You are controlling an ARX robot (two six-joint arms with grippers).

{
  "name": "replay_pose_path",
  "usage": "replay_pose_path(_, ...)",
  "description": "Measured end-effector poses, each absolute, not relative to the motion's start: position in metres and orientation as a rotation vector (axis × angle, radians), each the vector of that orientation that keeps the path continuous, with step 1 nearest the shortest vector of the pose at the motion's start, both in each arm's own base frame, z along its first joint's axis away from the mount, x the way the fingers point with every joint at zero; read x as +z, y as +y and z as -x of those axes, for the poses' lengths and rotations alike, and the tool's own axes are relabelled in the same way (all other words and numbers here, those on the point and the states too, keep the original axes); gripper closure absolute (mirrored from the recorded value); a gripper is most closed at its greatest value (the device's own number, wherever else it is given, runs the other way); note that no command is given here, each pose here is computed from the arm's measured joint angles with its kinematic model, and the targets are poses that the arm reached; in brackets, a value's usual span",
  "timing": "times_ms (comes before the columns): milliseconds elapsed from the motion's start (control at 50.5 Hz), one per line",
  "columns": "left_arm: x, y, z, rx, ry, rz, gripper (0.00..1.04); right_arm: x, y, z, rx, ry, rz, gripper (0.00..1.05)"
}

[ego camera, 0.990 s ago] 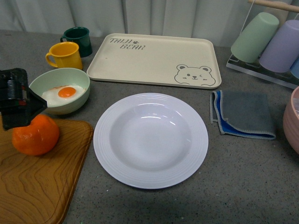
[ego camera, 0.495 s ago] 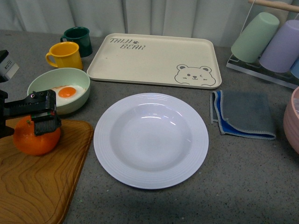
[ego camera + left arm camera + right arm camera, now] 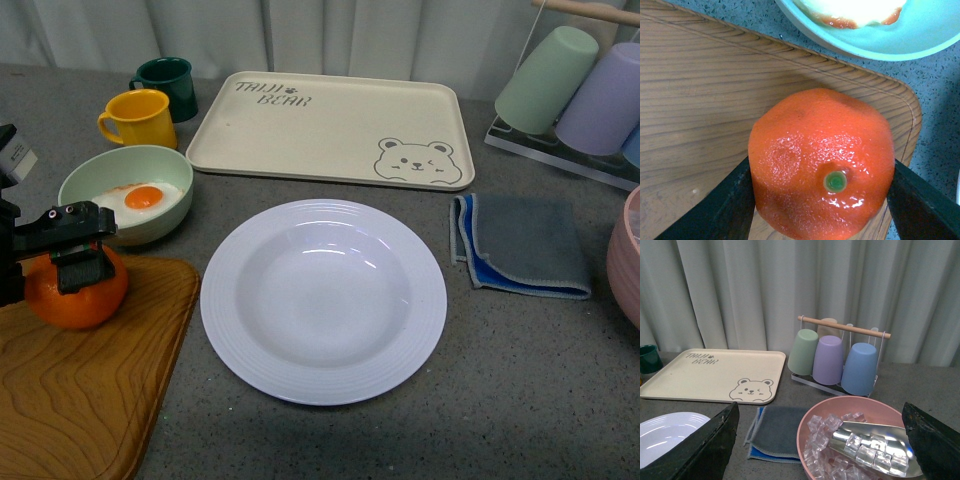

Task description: Place orange and plate with both arms

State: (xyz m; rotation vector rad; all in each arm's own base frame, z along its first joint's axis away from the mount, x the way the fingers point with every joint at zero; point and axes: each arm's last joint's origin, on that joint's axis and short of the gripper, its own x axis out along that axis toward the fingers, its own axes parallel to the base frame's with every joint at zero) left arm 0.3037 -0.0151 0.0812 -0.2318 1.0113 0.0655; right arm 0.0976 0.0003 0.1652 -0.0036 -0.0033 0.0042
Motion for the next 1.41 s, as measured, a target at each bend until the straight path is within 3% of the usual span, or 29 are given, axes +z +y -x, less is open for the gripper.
replay_pose_path(198,0.095,-0.021,-0.302,0.039,0.988,0.229,0.45,0.165,0.000,-0.098,0.004,-0.003,0.004,0.09)
replay_pose_path(475,0.133,-0.082,-0.309,-0.126,0.877,0.153,0.46,0.165,0.000,-0.098,0.004,-0.003,0.004,0.09)
replay_pose_path(950,0.097,-0.174,-0.320,-0.299,0.957,0.030,0.46,0.165,0.000,-0.098,0.004,-0.003,0.004,0.09)
replay_pose_path(1406,0.076,-0.185,-0.328,-0.279,0.997,0.011,0.46,0.165,0.000,-0.098,0.004,-0.003,0.004,0.09)
